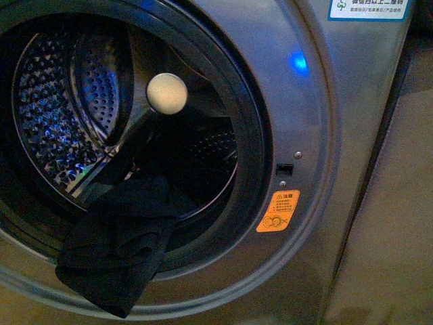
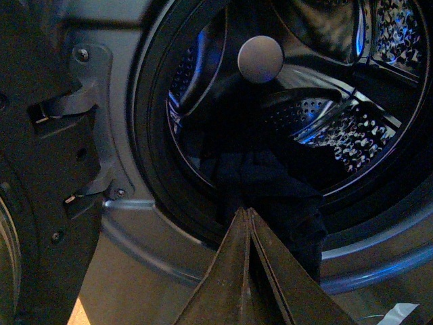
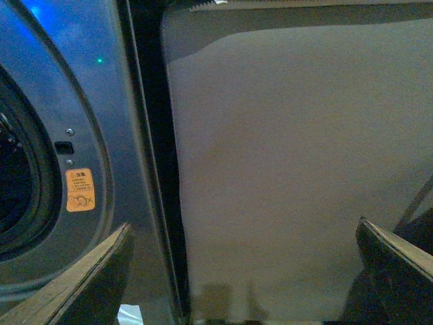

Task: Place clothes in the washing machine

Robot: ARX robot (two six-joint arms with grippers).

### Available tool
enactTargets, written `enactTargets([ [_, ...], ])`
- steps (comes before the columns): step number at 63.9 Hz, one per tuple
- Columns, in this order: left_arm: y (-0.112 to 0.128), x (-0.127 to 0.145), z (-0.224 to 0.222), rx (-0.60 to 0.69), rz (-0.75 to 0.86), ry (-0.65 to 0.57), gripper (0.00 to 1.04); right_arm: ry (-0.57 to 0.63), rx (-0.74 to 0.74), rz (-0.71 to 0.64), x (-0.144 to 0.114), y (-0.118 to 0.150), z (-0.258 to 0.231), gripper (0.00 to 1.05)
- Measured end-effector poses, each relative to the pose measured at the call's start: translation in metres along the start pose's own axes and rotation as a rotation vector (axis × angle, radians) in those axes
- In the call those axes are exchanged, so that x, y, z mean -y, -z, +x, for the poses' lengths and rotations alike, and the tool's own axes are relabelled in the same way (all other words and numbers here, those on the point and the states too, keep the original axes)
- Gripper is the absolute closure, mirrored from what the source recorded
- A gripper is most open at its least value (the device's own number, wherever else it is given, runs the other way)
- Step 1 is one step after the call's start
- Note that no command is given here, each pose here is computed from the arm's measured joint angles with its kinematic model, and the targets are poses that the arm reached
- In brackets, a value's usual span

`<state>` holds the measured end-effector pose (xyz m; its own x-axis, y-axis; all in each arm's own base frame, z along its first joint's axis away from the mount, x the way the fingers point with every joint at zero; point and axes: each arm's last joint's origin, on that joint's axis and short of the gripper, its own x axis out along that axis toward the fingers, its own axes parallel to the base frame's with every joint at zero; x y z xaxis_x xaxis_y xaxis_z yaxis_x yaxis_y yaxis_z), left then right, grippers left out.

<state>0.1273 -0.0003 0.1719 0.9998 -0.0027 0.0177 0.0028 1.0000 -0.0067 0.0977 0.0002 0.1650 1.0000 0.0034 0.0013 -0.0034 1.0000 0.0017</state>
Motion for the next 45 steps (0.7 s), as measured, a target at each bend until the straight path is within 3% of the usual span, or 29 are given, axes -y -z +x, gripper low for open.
enactTargets([
  [45,-0.001,0.0,-0.02,0.003,0.0,0.0,1.01,0.0,0.0,0.0,0.0,0.0,0.0,0.07],
])
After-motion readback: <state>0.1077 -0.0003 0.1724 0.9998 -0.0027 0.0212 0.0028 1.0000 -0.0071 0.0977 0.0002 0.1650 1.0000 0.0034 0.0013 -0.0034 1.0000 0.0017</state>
